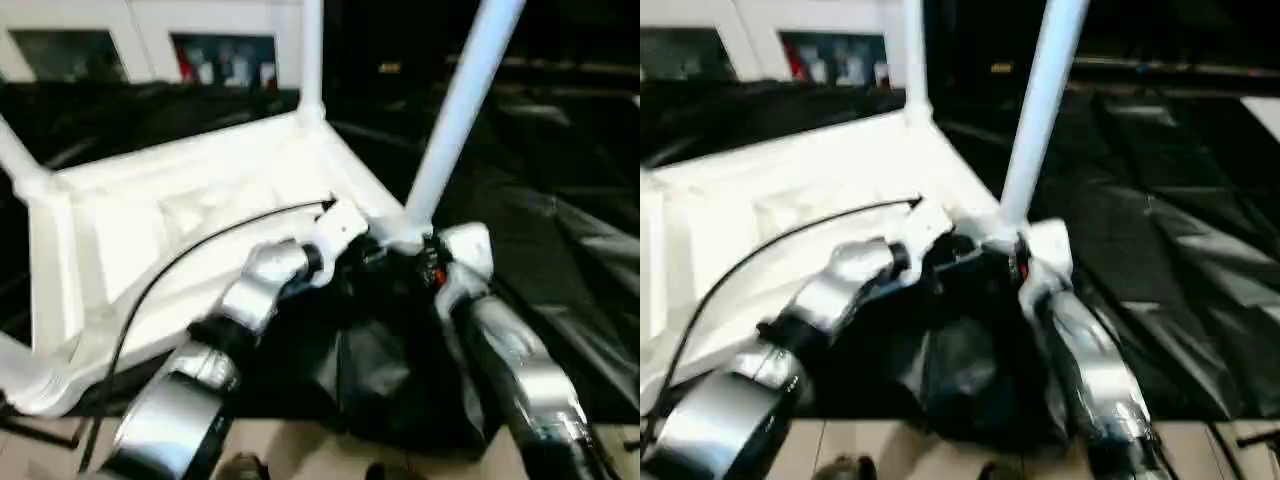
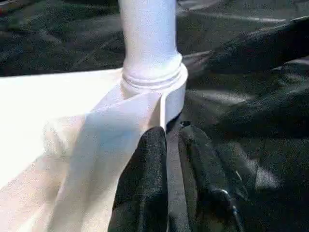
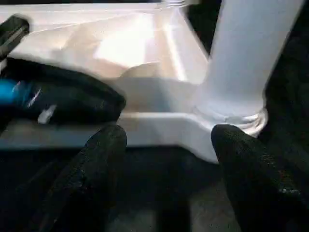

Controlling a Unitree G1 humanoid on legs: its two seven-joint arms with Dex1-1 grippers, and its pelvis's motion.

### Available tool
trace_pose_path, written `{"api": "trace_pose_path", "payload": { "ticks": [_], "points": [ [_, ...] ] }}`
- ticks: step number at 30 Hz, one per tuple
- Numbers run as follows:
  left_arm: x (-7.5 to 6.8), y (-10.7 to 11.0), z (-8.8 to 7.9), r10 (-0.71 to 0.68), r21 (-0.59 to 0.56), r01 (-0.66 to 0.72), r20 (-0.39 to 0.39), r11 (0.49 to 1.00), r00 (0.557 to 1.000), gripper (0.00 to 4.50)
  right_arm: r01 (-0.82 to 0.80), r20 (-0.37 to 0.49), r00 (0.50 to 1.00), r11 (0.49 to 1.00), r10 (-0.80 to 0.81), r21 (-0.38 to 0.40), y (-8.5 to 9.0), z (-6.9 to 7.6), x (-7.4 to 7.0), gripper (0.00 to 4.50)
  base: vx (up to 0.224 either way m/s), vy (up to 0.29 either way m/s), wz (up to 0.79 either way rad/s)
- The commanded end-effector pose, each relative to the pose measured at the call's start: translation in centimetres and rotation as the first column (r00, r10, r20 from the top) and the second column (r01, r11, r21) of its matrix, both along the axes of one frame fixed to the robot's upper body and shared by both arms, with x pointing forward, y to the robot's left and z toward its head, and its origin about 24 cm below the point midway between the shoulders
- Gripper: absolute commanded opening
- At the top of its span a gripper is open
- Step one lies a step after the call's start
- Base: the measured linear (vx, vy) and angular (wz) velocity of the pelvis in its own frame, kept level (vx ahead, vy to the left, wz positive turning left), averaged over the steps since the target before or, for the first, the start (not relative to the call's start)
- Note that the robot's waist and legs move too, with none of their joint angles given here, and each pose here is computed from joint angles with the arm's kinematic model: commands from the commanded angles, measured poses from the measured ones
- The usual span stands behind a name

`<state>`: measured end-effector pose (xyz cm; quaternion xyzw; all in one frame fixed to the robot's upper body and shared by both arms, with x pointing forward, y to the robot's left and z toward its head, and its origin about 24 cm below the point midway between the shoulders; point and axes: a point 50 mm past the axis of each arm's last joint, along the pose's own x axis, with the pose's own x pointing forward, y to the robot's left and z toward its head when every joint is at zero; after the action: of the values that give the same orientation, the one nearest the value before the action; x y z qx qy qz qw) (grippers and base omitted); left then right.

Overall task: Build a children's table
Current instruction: Rotate leg to tighten

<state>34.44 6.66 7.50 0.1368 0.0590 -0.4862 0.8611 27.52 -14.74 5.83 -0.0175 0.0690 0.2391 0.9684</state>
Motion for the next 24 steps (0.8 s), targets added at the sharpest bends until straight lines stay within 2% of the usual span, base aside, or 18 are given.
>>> {"api": "trace_pose_path", "payload": {
  "ticks": [1, 2, 4, 5, 8, 9, 10, 11, 13, 14, 15, 16, 17, 19, 20, 21, 22, 24],
  "points": [
    [-0.6, 1.1, 0.9, -0.001, -0.046, 0.001, 0.005, 0.999, 1.0, 0.97, -0.071, 0.017, 0.997, 0.997, 0.071, 0.012, 0.9, 0.7, -0.5, 3.13, 0.0, 0.0, 0.0],
    [-0.6, 1.1, 0.9, -0.001, -0.046, 0.001, 0.005, 0.999, 1.0, 1.01, -0.071, 0.017, 0.997, 0.997, 0.071, 0.012, 0.9, 0.7, -0.5, 3.13, 0.0, 0.0, 0.0],
    [-1.5, 2.6, 1.1, 0.002, -0.06, -0.002, -0.009, 0.998, 1.0, 1.11, -0.076, 0.015, 0.997, 0.997, 0.075, 0.026, 1.3, 0.7, -0.3, 3.13, 0.0, 0.0, 0.0],
    [-2.2, 3.6, 1.1, 0.002, -0.061, -0.003, -0.018, 0.998, 1.0, 1.34, -0.075, 0.013, 0.997, 0.997, 0.074, 0.033, 1.5, 0.7, -0.2, 3.13, 0.0, 0.0, 0.0],
    [-5.5, 6.8, 1.4, -0.013, -0.067, 0.007, -0.078, 0.998, 0.997, 1.45, -0.104, -0.001, 0.995, 0.994, 0.104, 0.044, 2.4, 0.4, 0.3, 3.13, 0.0, 0.0, 0.0],
    [-5.5, 6.8, 1.4, -0.013, -0.067, 0.007, -0.078, 0.998, 0.997, 1.52, -0.104, -0.001, 0.995, 0.994, 0.104, 0.044, 2.4, 0.4, 0.3, 3.13, 0.0, 0.0, 0.0],
    [-6.9, 7.7, 1.5, -0.022, -0.07, 0.014, -0.109, 0.997, 0.994, 1.75, -0.119, -0.005, 0.993, 0.992, 0.119, 0.047, 2.8, 0.4, 0.6, 3.13, 0.0, 0.0, 0.0],
    [-6.9, 7.7, 1.5, -0.022, -0.07, 0.014, -0.109, 0.997, 0.994, 1.83, -0.119, -0.005, 0.993, 0.992, 0.119, 0.047, 2.8, 0.4, 0.6, 3.13, 0.0, 0.0, 0.0],
    [-9.7, 9.2, 1.7, -0.041, -0.048, 0.034, -0.169, 0.998, 0.985, 1.92, -0.122, -0.001, 0.993, 0.99, 0.122, 0.068, 3.3, 0.7, 1.7, 3.13, 0.0, 0.0, 0.0],
    [-10.5, 9.7, 1.6, -0.032, -0.028, 0.027, -0.187, 0.999, 0.982, 2.04, -0.115, 0.004, 0.993, 0.991, 0.115, 0.073, 3.5, 0.9, 2.3, 3.13, 0.0, 0.0, 0.0],
    [-10.5, 9.7, 1.6, -0.032, -0.028, 0.027, -0.187, 0.999, 0.982, 2.04, -0.115, 0.004, 0.993, 0.991, 0.115, 0.073, 3.5, 0.9, 2.3, 3.13, 0.0, 0.0, 0.0],
    [-10.9, 10.0, 1.6, -0.021, -0.013, 0.019, -0.197, 1.0, 0.98, 2.28, -0.111, 0.006, 0.994, 0.991, 0.11, 0.077, 3.5, 1.0, 2.6, 3.13, 0.0, 0.0, 0.0],
    [-11.8, 11.5, 1.2, 0.049, 0.063, -0.036, -0.22, 0.997, 0.974, 2.31, -0.072, 0.012, 0.997, 0.995, 0.072, 0.065, 3.5, 1.2, 3.8, 3.13, 0.0, 0.0, 0.0],
    [-12.2, 12.0, 1.0, 0.071, 0.094, -0.051, -0.234, 0.994, 0.97, 2.32, -0.055, 0.012, 0.998, 0.997, 0.054, 0.059, 3.4, 1.2, 4.3, 3.13, 0.0, 0.0, 0.0],
    [-12.2, 12.0, 1.0, 0.071, 0.094, -0.051, -0.234, 0.994, 0.97, 2.54, -0.055, 0.012, 0.998, 0.997, 0.054, 0.059, 3.4, 1.2, 4.3, 3.13, 0.0, 0.0, 0.0],
    [-12.7, 12.6, 0.8, 0.091, 0.128, -0.06, -0.247, 0.99, 0.965, 2.54, -0.028, 0.006, 1.0, 0.998, 0.028, 0.056, 3.2, 1.3, 5.0, 3.13, 0.0, 0.0, 0.0],
    [-13.3, 13.1, 0.7, 0.113, 0.149, -0.075, -0.265, 0.986, 0.958, 2.73, 0.007, -0.001, 1.0, 0.999, -0.007, 0.047, 2.8, 1.3, 5.7, 3.13, 0.0, 0.0, 0.0],
    [-13.6, 13.3, 0.7, 0.127, 0.161, -0.085, -0.275, 0.983, 0.953, 2.82, 0.029, -0.005, 1.0, 0.999, -0.029, 0.041, 2.5, 1.3, 6.1, 3.13, 0.0, 0.0, 0.0]
  ]
}}
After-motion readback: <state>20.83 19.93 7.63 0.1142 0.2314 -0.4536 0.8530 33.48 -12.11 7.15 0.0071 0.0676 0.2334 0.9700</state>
